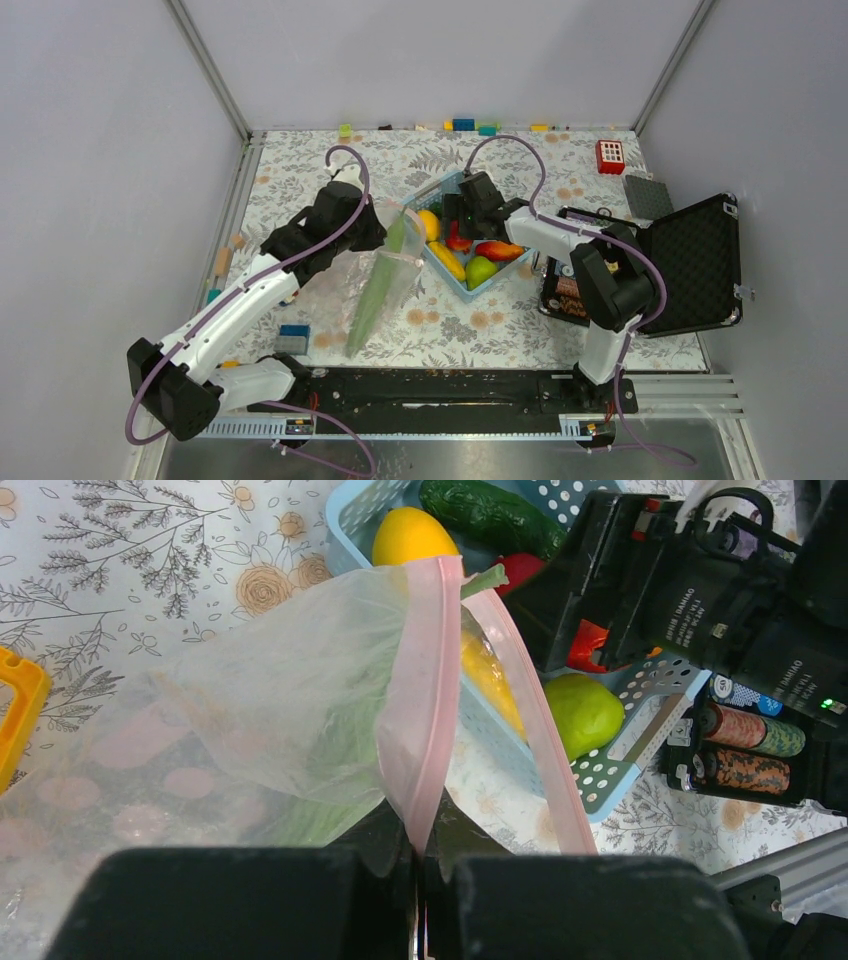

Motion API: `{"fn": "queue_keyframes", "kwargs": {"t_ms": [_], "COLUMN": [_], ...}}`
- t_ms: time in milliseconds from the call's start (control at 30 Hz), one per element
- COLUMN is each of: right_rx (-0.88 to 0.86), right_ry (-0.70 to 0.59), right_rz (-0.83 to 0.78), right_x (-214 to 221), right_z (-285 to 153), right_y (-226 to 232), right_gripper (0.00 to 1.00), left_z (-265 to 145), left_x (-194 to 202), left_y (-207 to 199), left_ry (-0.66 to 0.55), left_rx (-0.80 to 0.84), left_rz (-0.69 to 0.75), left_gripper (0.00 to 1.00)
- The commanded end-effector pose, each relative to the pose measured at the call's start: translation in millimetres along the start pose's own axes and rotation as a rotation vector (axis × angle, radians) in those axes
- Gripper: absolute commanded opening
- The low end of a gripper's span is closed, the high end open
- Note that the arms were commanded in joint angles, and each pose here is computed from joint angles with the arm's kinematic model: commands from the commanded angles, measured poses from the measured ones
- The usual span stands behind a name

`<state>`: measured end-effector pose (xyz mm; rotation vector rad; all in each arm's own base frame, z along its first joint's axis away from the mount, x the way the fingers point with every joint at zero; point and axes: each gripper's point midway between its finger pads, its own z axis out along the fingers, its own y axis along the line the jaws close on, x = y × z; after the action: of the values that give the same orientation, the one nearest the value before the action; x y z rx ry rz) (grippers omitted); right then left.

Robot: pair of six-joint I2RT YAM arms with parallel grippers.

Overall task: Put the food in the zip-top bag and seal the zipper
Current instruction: Pick up the fake fruit from the bin.

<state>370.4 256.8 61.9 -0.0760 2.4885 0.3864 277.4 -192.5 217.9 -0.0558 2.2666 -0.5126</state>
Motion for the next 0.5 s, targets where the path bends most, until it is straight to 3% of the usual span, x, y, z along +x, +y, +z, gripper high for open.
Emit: {"fn": "queue_keyframes", "kwargs": {"t_ms": [0, 100, 333, 467], "right_rx": [0.042, 0.103, 0.069, 0.025], "right_ry": [-0.076, -0.083, -0.142, -0.224], "right_rz": [0.021, 0.028, 0.056, 0.065], "right_x": [-20, -18, -25, -41], "right_z": [10, 20, -6, -43], "right_y": [2, -6, 0, 4], "right_gripper": [0.93, 0.89, 0.54, 0.52], "left_z": [-7, -8, -15, -18], "left_x": [-12, -10, -10, -13], "left_y": [-15, -14, -20, -24], "left_ry": [-0.063, -0.075, -0.110, -0.119], "left_rx": [0.086, 0.085, 0.113, 0.128], "left_rz": [0.010, 0.017, 0.028, 0.026], "left_gripper": [0.00, 0.00, 0.00, 0.00]}}
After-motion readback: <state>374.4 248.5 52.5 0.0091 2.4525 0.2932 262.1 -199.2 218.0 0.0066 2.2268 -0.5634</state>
